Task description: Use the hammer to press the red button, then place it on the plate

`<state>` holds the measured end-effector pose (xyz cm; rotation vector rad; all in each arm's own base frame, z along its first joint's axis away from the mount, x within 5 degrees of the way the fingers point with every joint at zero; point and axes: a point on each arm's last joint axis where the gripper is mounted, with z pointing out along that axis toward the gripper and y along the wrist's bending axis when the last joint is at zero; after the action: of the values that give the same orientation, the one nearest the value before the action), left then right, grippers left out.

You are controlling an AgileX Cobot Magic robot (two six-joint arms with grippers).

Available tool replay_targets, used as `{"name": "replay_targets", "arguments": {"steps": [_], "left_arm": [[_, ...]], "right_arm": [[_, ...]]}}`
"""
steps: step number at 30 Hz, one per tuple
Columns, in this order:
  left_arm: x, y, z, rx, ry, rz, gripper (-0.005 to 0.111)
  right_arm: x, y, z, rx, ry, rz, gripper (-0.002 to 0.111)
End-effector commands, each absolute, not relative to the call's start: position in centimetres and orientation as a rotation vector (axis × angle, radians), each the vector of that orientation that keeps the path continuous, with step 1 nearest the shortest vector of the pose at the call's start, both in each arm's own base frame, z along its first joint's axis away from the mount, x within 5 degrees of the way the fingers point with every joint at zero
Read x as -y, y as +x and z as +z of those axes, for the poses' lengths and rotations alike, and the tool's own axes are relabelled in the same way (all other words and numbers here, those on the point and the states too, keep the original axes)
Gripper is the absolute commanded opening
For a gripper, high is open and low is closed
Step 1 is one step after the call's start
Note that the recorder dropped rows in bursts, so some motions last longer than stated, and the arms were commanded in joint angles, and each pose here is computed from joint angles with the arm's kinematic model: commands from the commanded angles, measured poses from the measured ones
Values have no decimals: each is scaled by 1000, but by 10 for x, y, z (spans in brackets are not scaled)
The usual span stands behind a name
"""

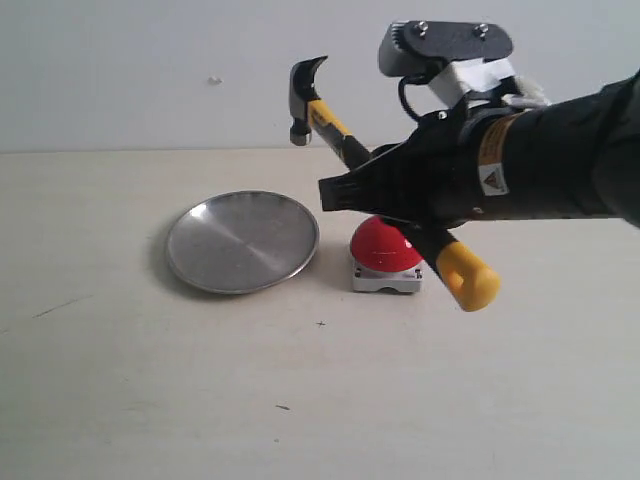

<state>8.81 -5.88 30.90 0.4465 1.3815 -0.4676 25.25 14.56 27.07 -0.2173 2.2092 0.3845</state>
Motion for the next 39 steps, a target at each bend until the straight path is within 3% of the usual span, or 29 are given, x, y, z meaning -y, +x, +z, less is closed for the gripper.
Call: {"name": "replay_targets", "arguments": {"steps": [1,13,20,26,39], "left_arm": [[40,70,294,-1401,377,-415,0],[7,48,249,-1351,-36,-263,0],[4,55,218,-1432,-121,-252,0],[3,56,211,-1500,-157,-246,0],[-2,56,196,-1664,-188,-168,0]], "right_arm": [[-134,239,300,-2128,-249,359,0],[-122,228,303,-2192,-258,256,0],[-121,230,302,-2189,-283,222,0],[-117,233,302,-2154,-238,180,0],[-102,222,247,-2128,-167,120,0]]}}
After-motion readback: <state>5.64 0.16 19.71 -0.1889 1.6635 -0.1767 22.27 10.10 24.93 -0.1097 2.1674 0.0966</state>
